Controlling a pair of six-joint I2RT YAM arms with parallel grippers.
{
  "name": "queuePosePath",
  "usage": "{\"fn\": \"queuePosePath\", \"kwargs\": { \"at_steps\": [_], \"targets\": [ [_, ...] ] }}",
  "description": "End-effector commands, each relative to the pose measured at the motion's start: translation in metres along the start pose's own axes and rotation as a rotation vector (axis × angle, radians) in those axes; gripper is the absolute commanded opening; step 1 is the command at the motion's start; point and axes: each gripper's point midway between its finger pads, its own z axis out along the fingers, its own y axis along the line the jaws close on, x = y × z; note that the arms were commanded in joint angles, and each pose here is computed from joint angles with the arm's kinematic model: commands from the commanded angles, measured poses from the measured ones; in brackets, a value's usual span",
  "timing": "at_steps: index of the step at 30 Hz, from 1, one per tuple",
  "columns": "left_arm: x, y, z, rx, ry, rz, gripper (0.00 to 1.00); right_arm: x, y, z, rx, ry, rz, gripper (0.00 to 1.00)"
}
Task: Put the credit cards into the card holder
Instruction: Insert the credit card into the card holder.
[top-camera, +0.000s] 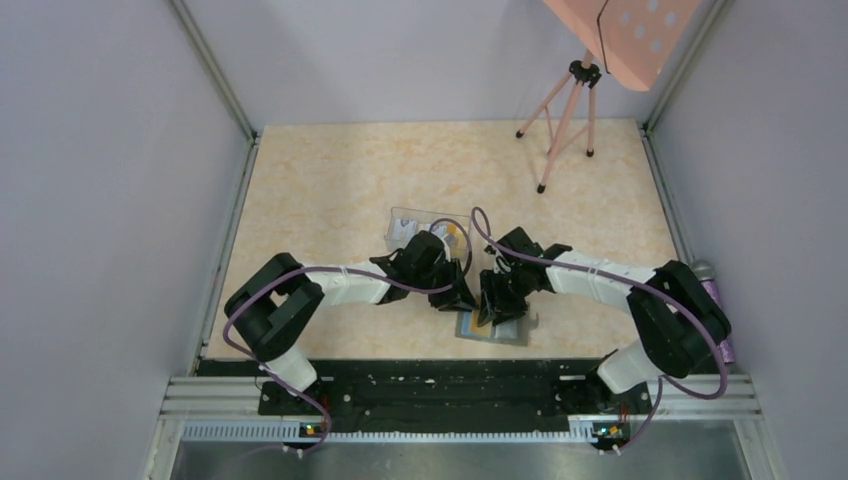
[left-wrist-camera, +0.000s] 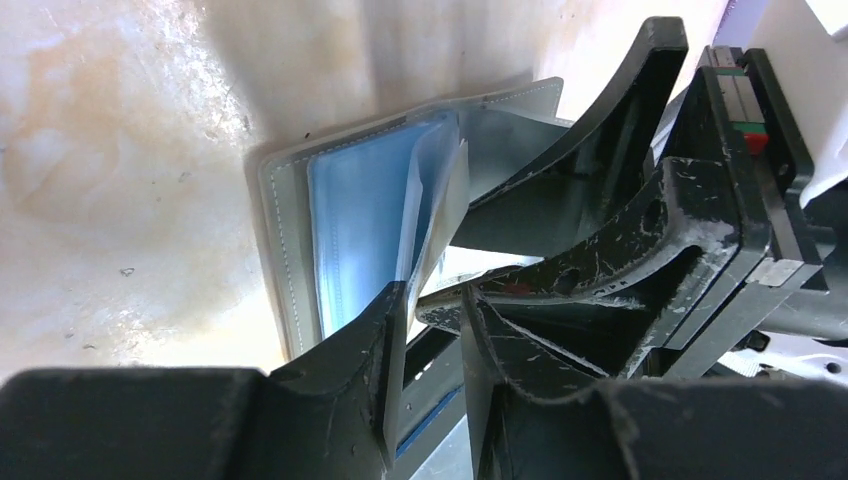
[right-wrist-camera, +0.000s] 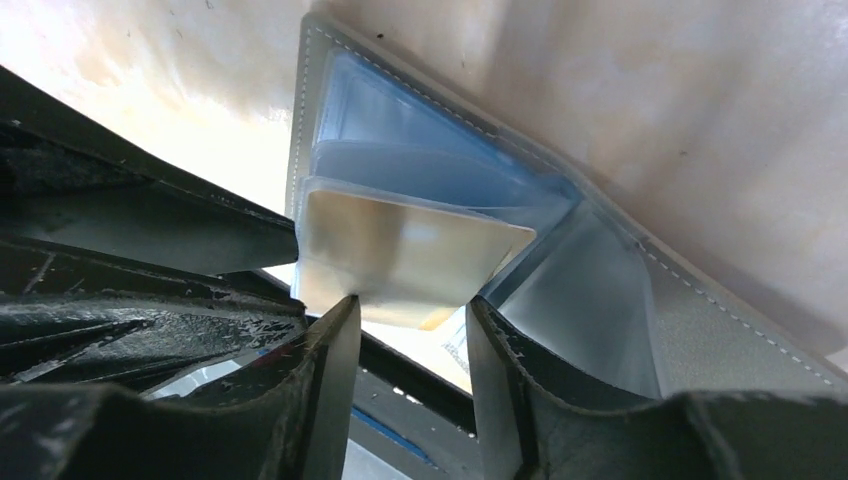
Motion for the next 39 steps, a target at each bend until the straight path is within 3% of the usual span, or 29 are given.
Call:
{"fn": "queuePosePath", "kwargs": {
  "at_steps": [1, 8, 15, 21, 31, 39],
  "targets": [
    [-0.001, -0.032, -0.006, 0.120, -0.002, 0.042, 0.31, -0.019, 0.019, -0.016, -0.056, -0.085, -0.032, 0.48],
    [-0.001, -0.034, 0.004, 0.124, 0.035, 0.036, 0.31, -0.034, 0.024, -0.050, -0.059, -0.181, -0.042, 0.62],
    [-0.005, -0.028, 0.009, 0.063, 0.035, 0.041, 0.32, -0.042, 0.015, -0.076, -0.064, -0.257, -0.013, 0.66],
    [-0.007, -0.001, 0.005, -0.092, 0.011, 0.030, 0.39, -0.030, 0.001, -0.058, -0.046, -0.188, -0.007, 0.48],
    [-0.004, 0.010, 0.016, -0.122, 0.045, 0.015, 0.40, -0.013, -0.018, -0.019, -0.040, -0.084, 0.037, 0.08],
    [-0.003, 0.004, 0.024, -0.100, 0.069, 0.024, 0.39, -0.007, -0.025, -0.003, -0.038, -0.043, 0.053, 0.01]
  ]
}}
